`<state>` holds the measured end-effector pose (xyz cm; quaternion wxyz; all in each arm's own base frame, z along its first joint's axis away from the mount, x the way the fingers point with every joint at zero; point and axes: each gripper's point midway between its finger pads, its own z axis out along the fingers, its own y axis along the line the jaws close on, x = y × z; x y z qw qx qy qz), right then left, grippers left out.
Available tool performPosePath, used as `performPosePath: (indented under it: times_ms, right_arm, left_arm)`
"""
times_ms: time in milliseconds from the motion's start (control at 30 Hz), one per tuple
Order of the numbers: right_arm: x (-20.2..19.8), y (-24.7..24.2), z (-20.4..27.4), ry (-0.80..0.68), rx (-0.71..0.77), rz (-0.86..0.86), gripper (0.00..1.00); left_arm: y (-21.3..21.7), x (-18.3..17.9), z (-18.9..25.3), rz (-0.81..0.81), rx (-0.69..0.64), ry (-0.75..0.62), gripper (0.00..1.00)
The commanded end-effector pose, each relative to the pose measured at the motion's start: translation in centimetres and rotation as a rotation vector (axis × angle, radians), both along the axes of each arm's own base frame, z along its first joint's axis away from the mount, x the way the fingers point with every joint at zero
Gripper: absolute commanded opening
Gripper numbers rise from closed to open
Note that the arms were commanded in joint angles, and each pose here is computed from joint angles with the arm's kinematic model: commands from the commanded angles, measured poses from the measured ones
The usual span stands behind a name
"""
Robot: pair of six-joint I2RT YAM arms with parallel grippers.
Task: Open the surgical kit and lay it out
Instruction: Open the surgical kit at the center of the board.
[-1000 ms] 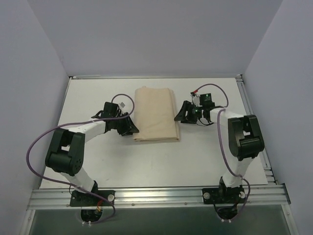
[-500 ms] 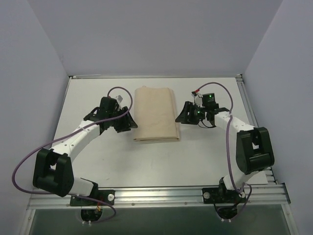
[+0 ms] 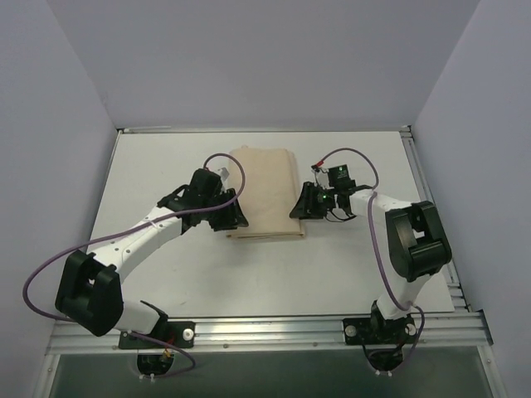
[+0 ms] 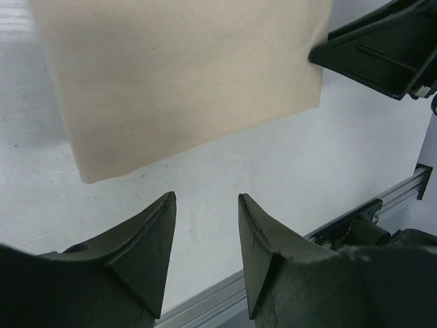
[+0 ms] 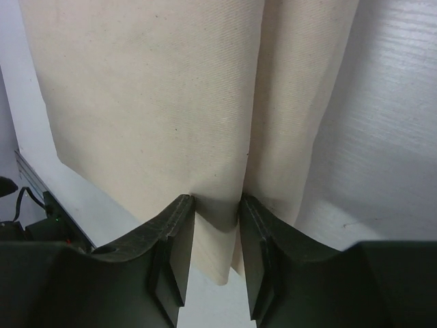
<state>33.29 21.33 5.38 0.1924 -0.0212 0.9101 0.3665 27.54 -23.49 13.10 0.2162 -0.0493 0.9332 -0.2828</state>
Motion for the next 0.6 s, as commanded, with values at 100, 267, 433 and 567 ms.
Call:
performPosePath:
  times_ms: [100, 267, 433, 567]
  right_arm:
    - [0.2, 1.6, 2.1, -0.037, 0.033, 0.014, 0.14]
    - [-0.3, 2.9, 6.7, -0.034, 0.108, -0.029, 0.01]
    - [0.0, 3.7, 9.7, -0.025, 0.178, -0.082, 0.00]
    - [0.1, 4.5, 11.4, -0.016, 0.226, -0.107, 0.00]
  left_arm:
    - [-2.0, 1.2, 2.7, -0.017, 0.044, -0.091, 0.50]
    - [-5.5, 1.8, 4.6, -0.083, 0.007, -0.195, 0.69]
    - [-8.4, 2.2, 4.9, -0.147, -0.006, -0.229, 0.72]
    - [-10.5, 2.4, 4.3, -0.182, 0.008, -0.226, 0.88]
